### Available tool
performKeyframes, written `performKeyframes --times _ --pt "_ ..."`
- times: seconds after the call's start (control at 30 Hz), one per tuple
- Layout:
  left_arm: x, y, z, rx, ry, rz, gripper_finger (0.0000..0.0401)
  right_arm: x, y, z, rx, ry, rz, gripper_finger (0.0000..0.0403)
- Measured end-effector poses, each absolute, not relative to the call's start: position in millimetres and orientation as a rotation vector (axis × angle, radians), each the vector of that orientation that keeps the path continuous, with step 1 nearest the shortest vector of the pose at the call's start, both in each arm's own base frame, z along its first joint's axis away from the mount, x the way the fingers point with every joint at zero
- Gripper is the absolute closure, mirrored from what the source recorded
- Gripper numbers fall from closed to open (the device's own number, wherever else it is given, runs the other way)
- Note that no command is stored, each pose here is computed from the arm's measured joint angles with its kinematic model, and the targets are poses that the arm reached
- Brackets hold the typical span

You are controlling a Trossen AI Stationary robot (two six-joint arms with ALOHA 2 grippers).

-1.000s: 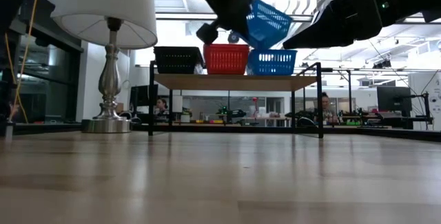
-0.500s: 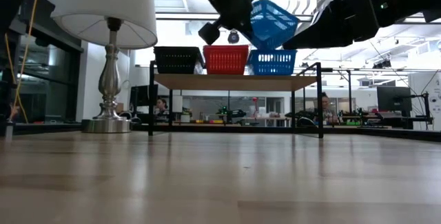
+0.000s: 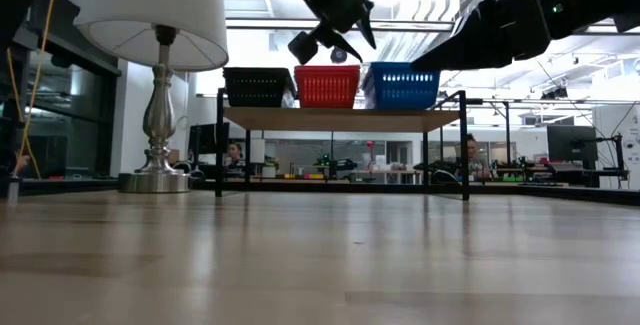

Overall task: Stack baskets on shelf by color
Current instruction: Stack the blue bin on top of the blue bin on the shelf

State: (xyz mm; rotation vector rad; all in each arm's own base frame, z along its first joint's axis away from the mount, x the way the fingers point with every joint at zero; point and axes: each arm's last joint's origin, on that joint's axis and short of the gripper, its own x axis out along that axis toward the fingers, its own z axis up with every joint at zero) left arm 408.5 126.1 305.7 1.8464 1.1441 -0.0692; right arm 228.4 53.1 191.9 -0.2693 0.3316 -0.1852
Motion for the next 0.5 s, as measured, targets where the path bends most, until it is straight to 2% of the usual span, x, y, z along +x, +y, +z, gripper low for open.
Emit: performKeyframes --times 0.2,0.5 --pt "409.2 126.8 308.3 1.797 1.149 0.017 0.0252 228.4 53.1 192.0 -0.269 0.331 -0.186 0.0403" --pt "410.3 117.5 328.8 1.618 1.169 0.434 0.0253 228.3 52.7 192.1 -0.289 0.333 -0.196 0.0403"
